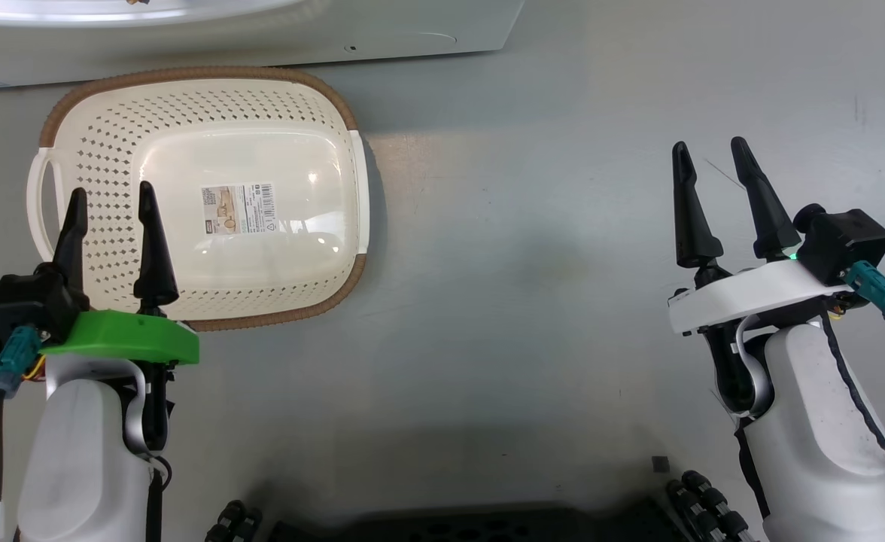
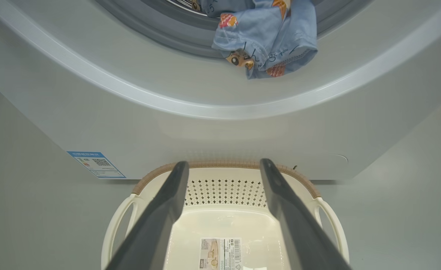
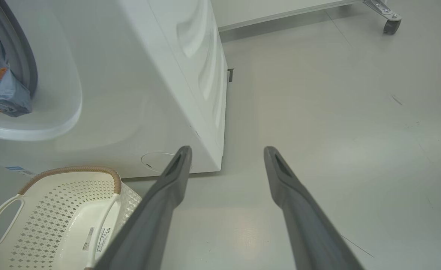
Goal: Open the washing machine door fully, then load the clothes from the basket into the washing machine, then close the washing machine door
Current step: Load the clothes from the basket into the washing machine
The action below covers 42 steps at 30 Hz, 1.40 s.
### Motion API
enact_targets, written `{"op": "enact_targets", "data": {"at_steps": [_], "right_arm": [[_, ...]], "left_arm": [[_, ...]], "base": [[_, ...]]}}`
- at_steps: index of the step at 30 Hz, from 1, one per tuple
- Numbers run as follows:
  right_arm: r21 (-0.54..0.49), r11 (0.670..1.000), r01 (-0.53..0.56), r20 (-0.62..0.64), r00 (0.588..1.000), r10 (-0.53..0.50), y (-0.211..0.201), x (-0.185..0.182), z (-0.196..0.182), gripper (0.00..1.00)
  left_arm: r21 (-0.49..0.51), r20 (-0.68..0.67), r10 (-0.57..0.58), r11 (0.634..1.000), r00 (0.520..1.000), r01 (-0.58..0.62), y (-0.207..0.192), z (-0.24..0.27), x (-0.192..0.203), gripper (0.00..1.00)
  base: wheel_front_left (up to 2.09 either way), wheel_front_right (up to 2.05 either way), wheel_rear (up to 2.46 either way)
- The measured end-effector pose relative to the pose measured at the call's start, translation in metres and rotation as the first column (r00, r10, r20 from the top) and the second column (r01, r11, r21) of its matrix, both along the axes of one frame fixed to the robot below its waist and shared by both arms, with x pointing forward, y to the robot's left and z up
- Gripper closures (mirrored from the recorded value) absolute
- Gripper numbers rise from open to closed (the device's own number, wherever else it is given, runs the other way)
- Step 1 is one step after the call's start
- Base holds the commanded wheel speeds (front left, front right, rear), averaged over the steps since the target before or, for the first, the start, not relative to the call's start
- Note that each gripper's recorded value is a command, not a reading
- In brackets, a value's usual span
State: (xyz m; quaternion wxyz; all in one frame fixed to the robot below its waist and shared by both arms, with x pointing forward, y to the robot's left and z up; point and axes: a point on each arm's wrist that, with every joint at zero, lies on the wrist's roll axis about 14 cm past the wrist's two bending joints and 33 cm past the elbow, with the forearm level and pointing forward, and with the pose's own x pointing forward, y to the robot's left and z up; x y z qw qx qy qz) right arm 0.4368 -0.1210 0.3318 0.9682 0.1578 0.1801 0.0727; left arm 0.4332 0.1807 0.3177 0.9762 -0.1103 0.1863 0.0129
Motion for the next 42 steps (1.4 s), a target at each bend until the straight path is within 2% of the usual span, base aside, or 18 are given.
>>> {"op": "enact_targets", "data": {"at_steps": [6, 12, 22, 30, 38, 42], "right_arm": [[0.001, 1.000, -0.005, 0.002, 1.000, 0.005, 0.002, -0.001, 0.002, 0.00], [0.002, 1.000, -0.015, 0.002, 1.000, 0.015, 0.004, -0.003, 0.003, 0.00], [-0.005, 1.000, -0.010, 0.004, 1.000, 0.010, 0.001, -0.005, 0.006, 0.00], [-0.010, 1.000, -0.001, 0.007, 1.000, 0.001, -0.002, -0.006, 0.007, 0.00], [-0.009, 1.000, 0.007, 0.002, 1.000, -0.007, -0.005, -0.007, 0.006, 0.00], [-0.009, 1.000, 0.010, -0.001, 1.000, -0.010, -0.006, -0.007, 0.006, 0.00]], "left_arm": [[-0.010, 0.007, -0.018, 1.000, 1.000, 0.018, -0.007, 0.002, 0.003, 0.00], [-0.017, 0.109, -0.037, 0.999, 0.993, 0.039, -0.016, 0.025, 0.037, 0.00], [-0.021, 0.151, -0.131, 0.991, 0.980, 0.135, -0.045, 0.036, 0.066, 0.00], [-0.013, 0.105, -0.185, 0.982, 0.977, 0.188, -0.058, 0.034, 0.085, 0.00], [0.012, 0.156, -0.196, 0.980, 0.968, 0.196, -0.056, 0.057, 0.121, 0.00], [0.019, 0.129, -0.218, 0.976, 0.967, 0.218, -0.061, 0.056, 0.129, 0.00]], "base": [[0.00, 0.00, 0.00], [0.00, 0.00, 0.00], [0.00, 0.00, 0.00], [0.00, 0.00, 0.00], [0.00, 0.00, 0.00], [0.00, 0.00, 0.00]]}}
